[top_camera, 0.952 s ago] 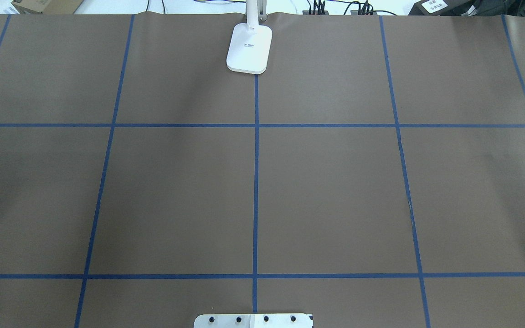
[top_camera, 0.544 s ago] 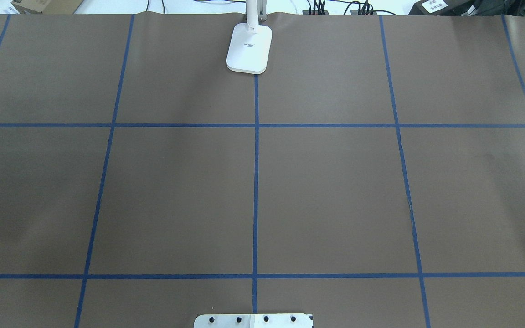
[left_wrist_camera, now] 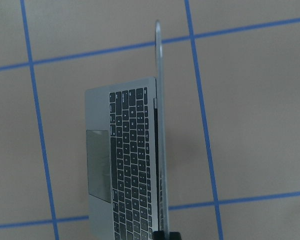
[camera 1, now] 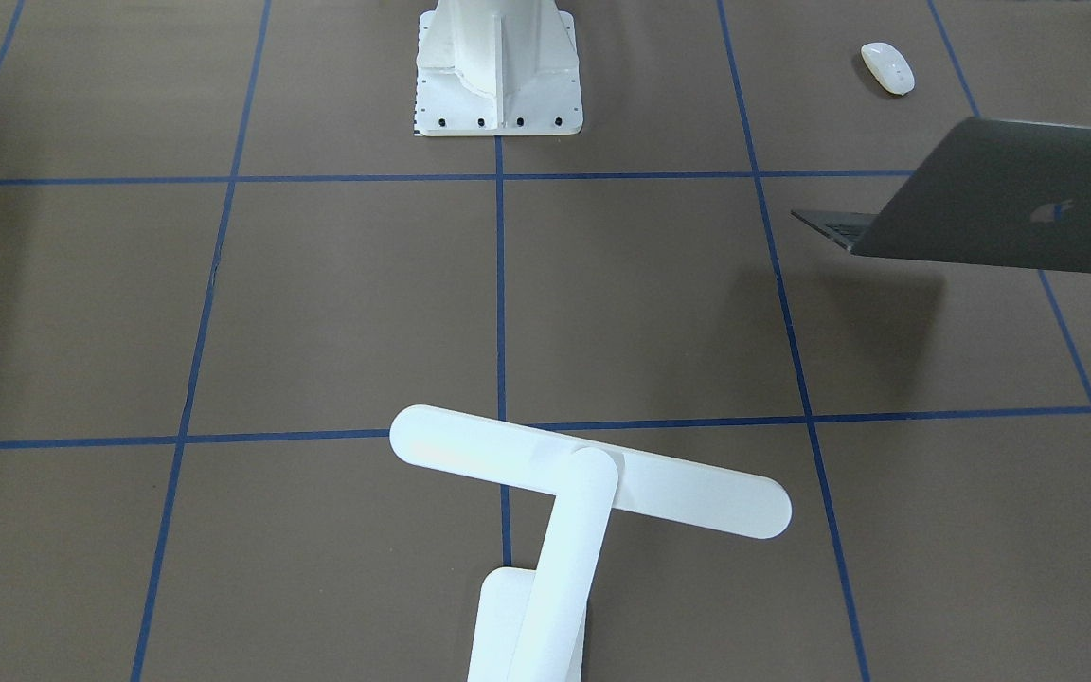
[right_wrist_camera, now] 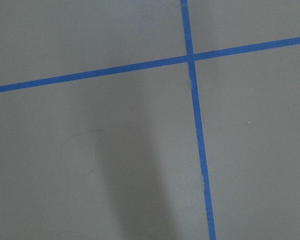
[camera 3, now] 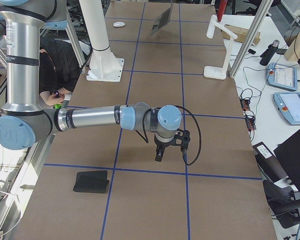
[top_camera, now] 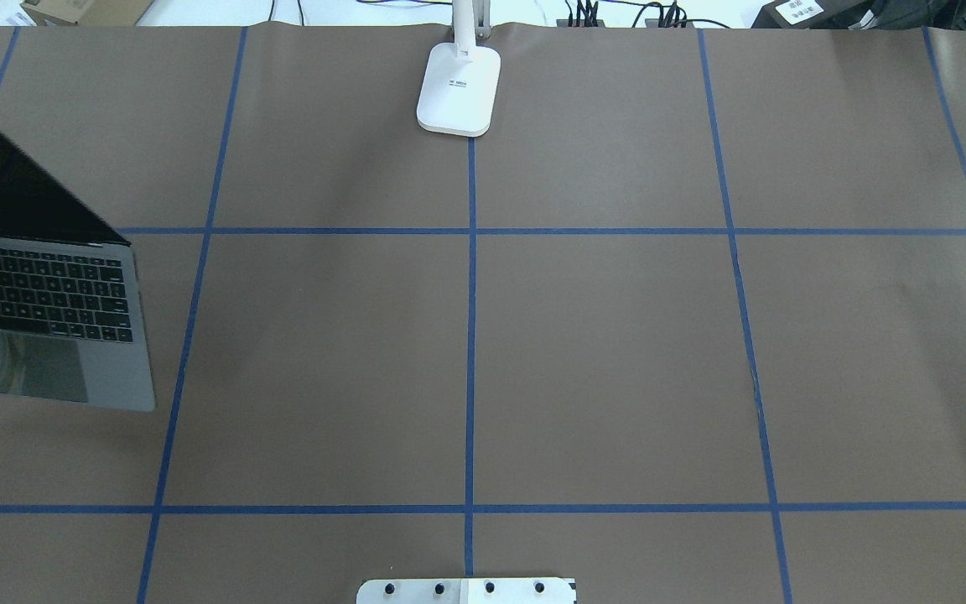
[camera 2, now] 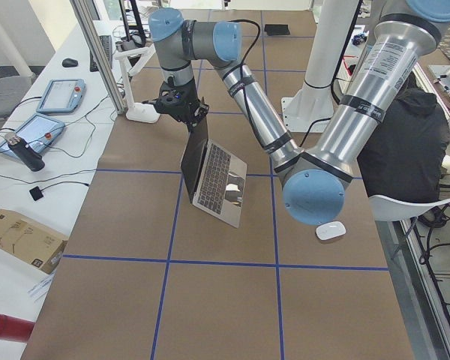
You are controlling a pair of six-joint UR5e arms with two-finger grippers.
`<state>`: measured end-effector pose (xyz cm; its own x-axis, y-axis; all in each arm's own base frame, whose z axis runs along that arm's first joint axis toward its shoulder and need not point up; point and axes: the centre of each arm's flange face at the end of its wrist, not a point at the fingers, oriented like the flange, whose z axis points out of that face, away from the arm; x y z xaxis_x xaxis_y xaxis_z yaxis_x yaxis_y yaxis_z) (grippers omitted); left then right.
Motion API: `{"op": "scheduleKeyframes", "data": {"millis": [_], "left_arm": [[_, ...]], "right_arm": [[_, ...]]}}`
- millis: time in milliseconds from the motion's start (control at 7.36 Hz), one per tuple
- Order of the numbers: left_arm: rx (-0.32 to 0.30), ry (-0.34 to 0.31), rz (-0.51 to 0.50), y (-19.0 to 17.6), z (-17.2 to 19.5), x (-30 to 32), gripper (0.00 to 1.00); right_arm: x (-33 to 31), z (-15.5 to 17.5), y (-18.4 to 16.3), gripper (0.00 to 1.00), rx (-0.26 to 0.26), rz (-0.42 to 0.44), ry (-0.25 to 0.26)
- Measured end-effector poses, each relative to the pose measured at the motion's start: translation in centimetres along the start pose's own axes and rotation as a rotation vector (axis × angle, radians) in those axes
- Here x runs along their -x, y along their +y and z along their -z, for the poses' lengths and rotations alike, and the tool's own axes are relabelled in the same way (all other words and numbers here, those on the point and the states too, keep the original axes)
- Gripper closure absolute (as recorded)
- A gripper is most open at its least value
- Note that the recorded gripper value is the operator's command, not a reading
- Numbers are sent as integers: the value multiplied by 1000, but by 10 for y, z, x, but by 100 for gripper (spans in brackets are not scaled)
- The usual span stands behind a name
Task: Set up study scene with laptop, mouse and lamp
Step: 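Lower the silver laptop onto the table beside the white lamp with the left gripper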
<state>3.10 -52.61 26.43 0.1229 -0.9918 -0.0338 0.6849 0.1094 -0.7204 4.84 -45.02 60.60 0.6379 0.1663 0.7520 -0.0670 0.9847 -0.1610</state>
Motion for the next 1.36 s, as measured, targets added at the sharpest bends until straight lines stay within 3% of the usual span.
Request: {"op": "scheduleKeyframes", "data": {"millis": [680, 1088, 1360], "left_arm": [[35, -54, 82, 175, -25, -41, 100], [46, -91, 86, 245, -51, -60, 100], [47, -108, 80, 271, -70, -73, 100]], "right_arm": [[-4, -6, -5, 0, 15, -15, -23], [-10, -11, -7, 0, 27, -29, -23], [-15, -16, -8, 0, 35, -37, -22]]}}
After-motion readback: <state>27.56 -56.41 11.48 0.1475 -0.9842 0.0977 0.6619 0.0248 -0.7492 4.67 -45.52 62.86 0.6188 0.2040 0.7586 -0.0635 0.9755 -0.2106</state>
